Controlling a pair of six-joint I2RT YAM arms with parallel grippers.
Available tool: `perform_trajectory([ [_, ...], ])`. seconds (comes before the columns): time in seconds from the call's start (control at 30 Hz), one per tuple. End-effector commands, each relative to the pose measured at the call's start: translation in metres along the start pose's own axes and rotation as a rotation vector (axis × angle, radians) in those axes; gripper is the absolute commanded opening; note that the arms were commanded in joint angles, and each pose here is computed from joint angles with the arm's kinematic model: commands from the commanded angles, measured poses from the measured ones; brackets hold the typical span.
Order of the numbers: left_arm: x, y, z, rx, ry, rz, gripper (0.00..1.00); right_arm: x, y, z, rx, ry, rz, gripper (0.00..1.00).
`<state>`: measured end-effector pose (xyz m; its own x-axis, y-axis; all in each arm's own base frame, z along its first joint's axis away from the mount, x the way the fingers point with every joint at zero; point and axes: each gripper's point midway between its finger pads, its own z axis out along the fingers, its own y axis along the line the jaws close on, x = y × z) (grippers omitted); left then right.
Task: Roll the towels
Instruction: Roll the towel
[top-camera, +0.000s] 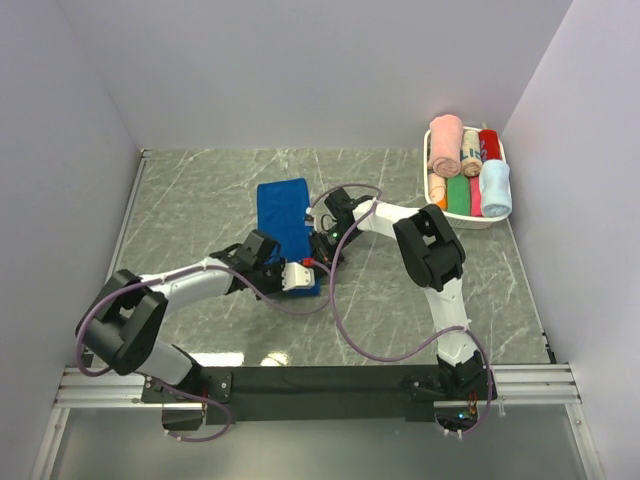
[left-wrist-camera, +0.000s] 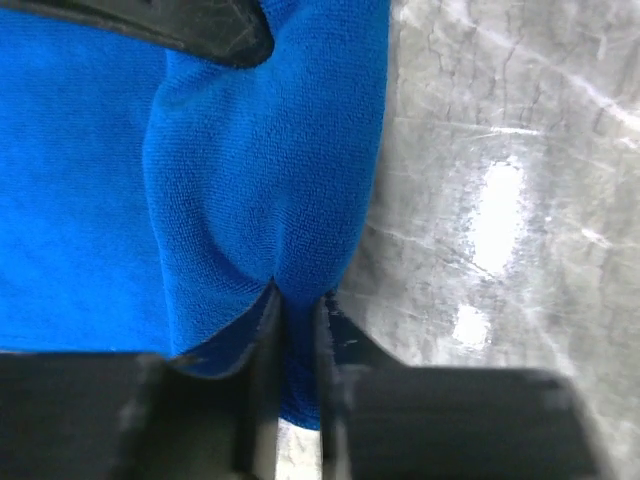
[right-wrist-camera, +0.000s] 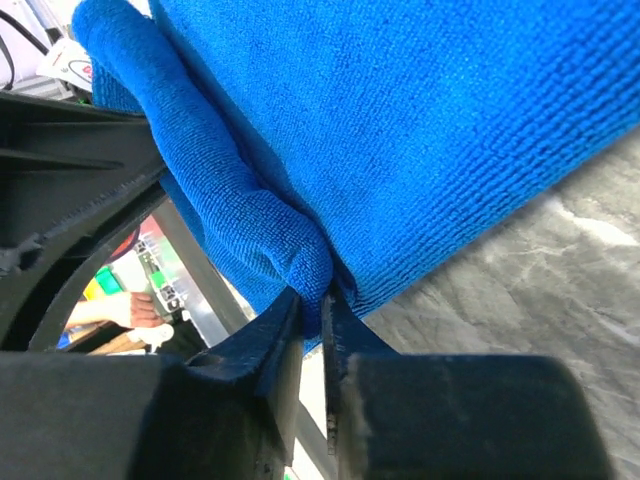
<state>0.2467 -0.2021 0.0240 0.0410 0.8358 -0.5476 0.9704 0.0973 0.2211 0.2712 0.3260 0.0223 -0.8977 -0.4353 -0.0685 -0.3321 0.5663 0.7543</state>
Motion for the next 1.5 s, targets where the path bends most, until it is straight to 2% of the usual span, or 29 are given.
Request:
perform_trajectory([
  [0.0, 0.02, -0.043, 0.003, 0.213, 0.088, -0.068, 0.1, -0.006, -0.012, -0.003, 0.078, -0.036, -0.058, 0.28],
  [0.07, 0.025, -0.059, 0.0, 0.307, 0.116, -0.121, 0.07, -0.013, -0.008, -0.021, 0.088, -0.091, -0.081, 0.37],
  [0.1, 0.023, -0.055, -0.002, 0.316, 0.112, -0.141, 0.04, -0.013, -0.012, -0.025, 0.102, -0.114, -0.088, 0.45],
  [0.2, 0.023, -0.059, -0.01, 0.403, 0.121, -0.232, 0.01, -0.019, -0.017, -0.062, 0.14, -0.226, -0.111, 0.53],
  [0.23, 0.027, -0.061, -0.01, 0.439, 0.134, -0.275, 0.01, -0.027, -0.008, -0.083, 0.155, -0.297, -0.163, 0.62],
  [0.27, 0.021, -0.059, -0.015, 0.475, 0.126, -0.311, 0.01, -0.03, -0.014, -0.101, 0.179, -0.353, -0.169, 0.63],
  [0.3, 0.023, -0.057, -0.018, 0.5, 0.125, -0.361, 0.01, -0.019, -0.024, -0.106, 0.205, -0.363, -0.182, 0.77],
  [0.33, 0.028, -0.059, -0.015, 0.548, 0.144, -0.405, 0.01, -0.025, -0.015, -0.127, 0.238, -0.445, -0.243, 0.77],
  [0.37, 0.022, -0.047, -0.015, 0.556, 0.124, -0.408, 0.01, -0.022, -0.018, -0.137, 0.262, -0.47, -0.279, 0.78],
  [0.5, 0.026, -0.049, -0.014, 0.734, 0.151, -0.577, 0.01, 0.006, -0.027, -0.163, 0.38, -0.514, -0.402, 0.78],
  [0.67, 0.029, -0.028, 0.002, 0.75, 0.174, -0.616, 0.01, 0.029, 0.006, -0.197, 0.522, -0.601, -0.607, 0.73],
  [0.9, 0.036, -0.024, 0.017, 0.799, 0.222, -0.676, 0.01, 0.045, 0.063, -0.142, 0.495, -0.446, -1.025, 0.65],
  [1.03, 0.04, -0.026, 0.019, 0.798, 0.229, -0.698, 0.02, 0.035, 0.084, -0.1, 0.5, -0.371, -1.205, 0.66],
  [1.1, 0.041, -0.026, 0.02, 0.8, 0.237, -0.707, 0.04, 0.028, 0.097, -0.08, 0.497, -0.374, -1.31, 0.71],
  [1.3, 0.044, -0.024, 0.023, 0.793, 0.245, -0.713, 0.05, 0.003, 0.096, -0.037, 0.524, -0.34, -1.435, 0.73],
  [1.47, 0.046, -0.024, 0.024, 0.792, 0.247, -0.722, 0.06, 0.011, 0.092, -0.005, 0.481, -0.268, -1.528, 0.72],
])
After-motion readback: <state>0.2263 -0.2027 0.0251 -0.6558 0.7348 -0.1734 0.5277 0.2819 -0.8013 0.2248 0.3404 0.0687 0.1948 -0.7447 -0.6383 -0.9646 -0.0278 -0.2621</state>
